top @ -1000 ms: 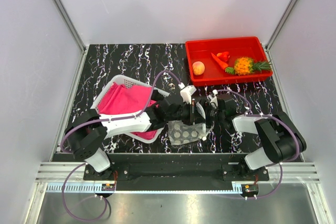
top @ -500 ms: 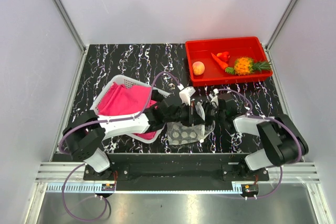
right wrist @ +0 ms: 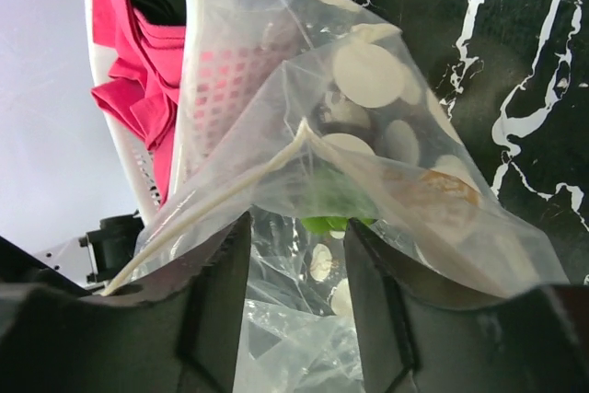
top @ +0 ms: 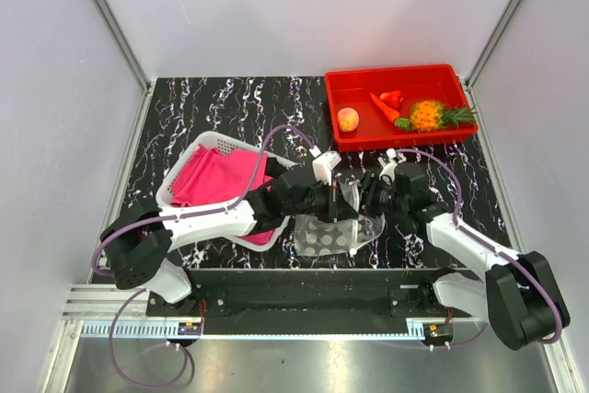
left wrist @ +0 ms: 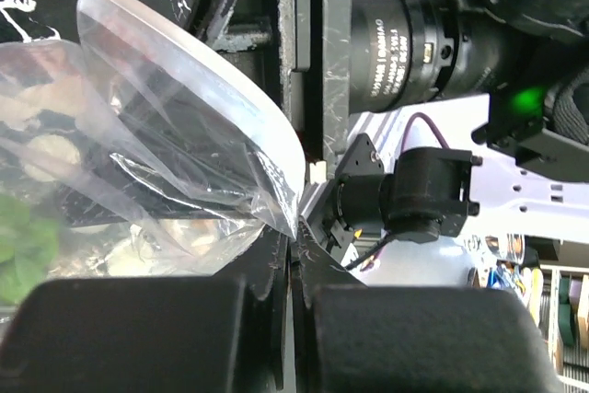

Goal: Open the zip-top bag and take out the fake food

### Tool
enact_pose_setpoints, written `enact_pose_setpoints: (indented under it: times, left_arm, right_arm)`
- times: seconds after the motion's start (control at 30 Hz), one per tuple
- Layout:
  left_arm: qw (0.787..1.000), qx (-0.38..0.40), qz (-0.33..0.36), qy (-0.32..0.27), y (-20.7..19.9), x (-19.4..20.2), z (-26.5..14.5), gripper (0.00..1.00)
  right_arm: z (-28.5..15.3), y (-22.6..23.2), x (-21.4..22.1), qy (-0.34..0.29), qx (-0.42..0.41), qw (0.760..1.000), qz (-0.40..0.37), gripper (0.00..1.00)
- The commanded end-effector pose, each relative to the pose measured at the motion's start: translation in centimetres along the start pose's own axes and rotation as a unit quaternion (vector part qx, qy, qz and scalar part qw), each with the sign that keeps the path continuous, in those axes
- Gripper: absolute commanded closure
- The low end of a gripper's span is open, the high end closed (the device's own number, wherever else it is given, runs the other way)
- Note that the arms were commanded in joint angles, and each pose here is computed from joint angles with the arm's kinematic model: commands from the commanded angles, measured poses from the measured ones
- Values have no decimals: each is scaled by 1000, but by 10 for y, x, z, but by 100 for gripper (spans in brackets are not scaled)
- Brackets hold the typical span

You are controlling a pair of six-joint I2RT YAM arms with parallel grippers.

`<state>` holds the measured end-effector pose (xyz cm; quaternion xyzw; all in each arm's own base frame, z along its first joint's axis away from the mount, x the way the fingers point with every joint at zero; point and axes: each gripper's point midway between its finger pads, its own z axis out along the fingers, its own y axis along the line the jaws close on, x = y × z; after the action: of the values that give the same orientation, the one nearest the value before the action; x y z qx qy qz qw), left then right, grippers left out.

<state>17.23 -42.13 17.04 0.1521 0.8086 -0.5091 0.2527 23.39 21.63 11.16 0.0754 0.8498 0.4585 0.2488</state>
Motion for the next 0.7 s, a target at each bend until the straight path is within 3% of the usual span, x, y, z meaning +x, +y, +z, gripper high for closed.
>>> enact_pose_setpoints:
  times: [0.0,0.23,0.43,0.67]
  left_arm:
    - [999,35,21,-24,-23,-19,-5,100]
    - [997,70,25,-10,-44,-21,2,100]
    - [998,63,21,2,-38,-10,10,100]
    - [998,54,12,10,-23,2,14,100]
  right_arm:
    - [2,7,11,37,-31,999,-22,45]
    - [13,10,15,45,-72,996,-4,34]
    - [27,-19,30,81,-35,996,16,28]
    - [29,-43,47,106,-7,994,8,10]
